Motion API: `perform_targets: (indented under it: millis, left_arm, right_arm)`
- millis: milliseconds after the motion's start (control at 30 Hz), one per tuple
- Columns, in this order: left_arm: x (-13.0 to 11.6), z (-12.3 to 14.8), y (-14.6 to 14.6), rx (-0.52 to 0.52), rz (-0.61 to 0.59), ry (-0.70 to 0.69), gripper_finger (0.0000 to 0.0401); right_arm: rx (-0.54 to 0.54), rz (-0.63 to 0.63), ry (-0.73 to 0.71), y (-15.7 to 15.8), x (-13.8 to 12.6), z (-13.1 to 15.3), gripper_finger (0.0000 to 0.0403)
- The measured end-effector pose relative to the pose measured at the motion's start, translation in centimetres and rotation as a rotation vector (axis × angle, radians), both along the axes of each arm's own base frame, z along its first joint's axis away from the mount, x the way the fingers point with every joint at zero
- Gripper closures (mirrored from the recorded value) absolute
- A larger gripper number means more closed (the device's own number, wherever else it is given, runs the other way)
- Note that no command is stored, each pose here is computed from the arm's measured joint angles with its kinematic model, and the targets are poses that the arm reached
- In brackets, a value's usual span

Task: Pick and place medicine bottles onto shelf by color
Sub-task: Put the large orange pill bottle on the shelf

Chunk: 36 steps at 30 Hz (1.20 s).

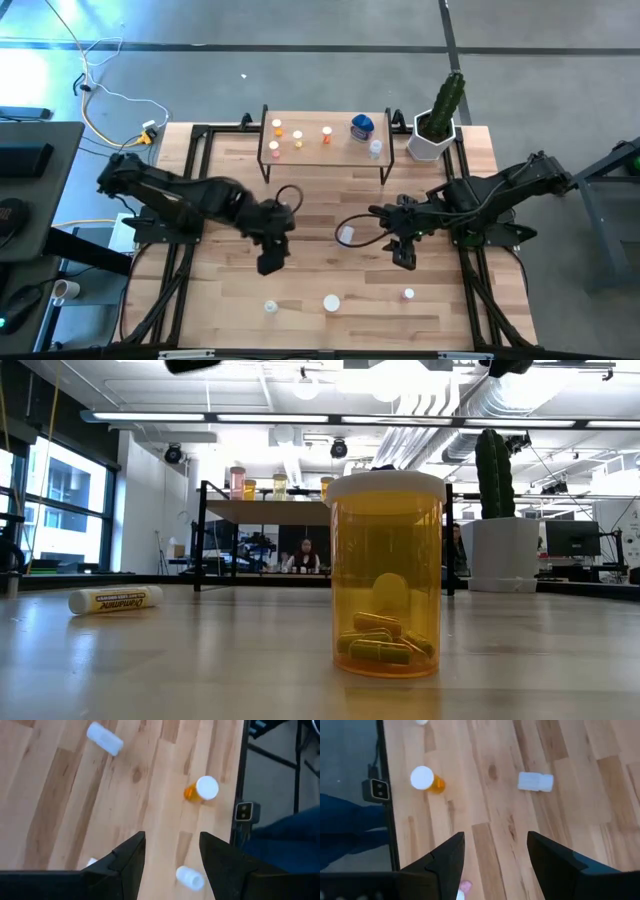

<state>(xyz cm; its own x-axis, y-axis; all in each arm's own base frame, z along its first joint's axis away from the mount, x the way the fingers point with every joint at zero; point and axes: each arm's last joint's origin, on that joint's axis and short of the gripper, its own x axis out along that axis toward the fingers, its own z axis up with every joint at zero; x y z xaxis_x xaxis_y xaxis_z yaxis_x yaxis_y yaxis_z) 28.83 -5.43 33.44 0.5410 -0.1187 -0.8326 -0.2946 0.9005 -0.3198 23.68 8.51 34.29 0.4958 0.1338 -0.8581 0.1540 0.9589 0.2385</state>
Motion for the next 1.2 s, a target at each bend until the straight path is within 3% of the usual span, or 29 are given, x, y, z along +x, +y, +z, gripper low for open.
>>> perform_targets:
  millis: [467,600,833,1000,1200]
  left_arm:
    - [-4.5,-2.4,-5.3,0.052,0.230,-0.024,0.0224]
    - [-5.2,-3.2,-6.4,0.078,0.279,-0.036,0.0224]
    - [-5.9,-3.5,-7.5,0.056,0.322,-0.052,0.0224]
    - [-6.1,-3.5,-7.9,0.037,0.331,-0.053,0.0224]
    - [-6.0,-3.4,-8.1,0.026,0.326,-0.067,0.0224]
  right_arm:
    - [-0.024,0.193,-0.215,0.6,1.4,1.2,0.0196]
    - [-0.021,0.192,-0.269,0.7,1.8,1.5,0.0196]
    - [-0.031,0.202,-0.293,0.7,1.9,1.7,0.0159]
    - [-0.084,0.247,-0.415,1.1,3.2,2.1,0.0129]
    - [-0.124,0.359,-0.378,2.6,5.2,-0.1,0.0126]
